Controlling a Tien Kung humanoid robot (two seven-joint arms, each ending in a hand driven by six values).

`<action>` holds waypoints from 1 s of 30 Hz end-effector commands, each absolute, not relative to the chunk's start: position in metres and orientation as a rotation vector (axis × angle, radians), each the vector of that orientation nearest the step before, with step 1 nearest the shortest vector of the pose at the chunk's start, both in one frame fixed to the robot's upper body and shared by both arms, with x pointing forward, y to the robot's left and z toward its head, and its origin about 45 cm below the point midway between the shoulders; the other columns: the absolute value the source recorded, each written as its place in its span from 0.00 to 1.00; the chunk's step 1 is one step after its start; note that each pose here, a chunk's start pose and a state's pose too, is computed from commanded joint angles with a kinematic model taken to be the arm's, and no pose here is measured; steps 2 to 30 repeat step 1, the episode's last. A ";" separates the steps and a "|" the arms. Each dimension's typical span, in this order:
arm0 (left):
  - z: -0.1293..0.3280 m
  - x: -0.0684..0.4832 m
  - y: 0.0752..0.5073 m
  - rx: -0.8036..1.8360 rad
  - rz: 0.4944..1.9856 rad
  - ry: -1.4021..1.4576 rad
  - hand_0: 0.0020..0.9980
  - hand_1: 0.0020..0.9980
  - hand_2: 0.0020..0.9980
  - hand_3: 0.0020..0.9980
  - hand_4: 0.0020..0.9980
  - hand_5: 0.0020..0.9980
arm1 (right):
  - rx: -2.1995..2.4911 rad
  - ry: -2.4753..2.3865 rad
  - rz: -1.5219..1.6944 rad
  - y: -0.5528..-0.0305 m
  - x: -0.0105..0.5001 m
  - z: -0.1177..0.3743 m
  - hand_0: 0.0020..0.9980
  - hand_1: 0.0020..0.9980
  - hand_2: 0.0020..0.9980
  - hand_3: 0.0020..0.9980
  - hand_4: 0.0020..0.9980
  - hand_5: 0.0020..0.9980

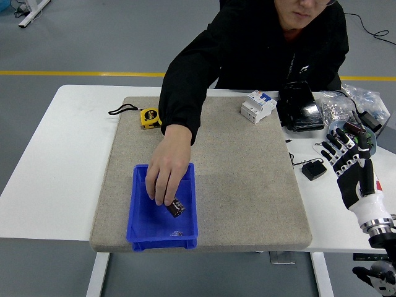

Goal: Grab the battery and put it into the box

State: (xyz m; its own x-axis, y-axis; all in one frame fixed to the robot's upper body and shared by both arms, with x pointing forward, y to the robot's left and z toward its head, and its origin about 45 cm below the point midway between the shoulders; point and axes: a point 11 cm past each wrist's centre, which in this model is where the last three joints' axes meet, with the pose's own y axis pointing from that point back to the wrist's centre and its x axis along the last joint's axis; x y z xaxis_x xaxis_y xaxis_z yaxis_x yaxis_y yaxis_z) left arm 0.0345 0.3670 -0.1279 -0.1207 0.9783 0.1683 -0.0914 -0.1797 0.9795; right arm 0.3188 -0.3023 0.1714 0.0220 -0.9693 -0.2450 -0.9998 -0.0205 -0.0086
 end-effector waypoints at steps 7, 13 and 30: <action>-0.128 0.034 0.367 1.206 1.467 1.126 0.97 0.99 0.99 0.81 0.76 0.74 | -2.110 2.065 0.253 -0.302 0.319 0.171 0.96 0.90 0.91 0.95 1.00 1.00; -0.128 0.034 0.367 1.206 1.467 1.126 0.97 0.99 0.99 0.81 0.76 0.74 | -2.110 2.065 0.253 -0.302 0.319 0.171 0.96 0.90 0.91 0.95 1.00 1.00; -0.128 0.034 0.367 1.206 1.467 1.126 0.97 0.99 0.99 0.81 0.76 0.74 | -2.110 2.065 0.253 -0.302 0.319 0.171 0.96 0.90 0.91 0.95 1.00 1.00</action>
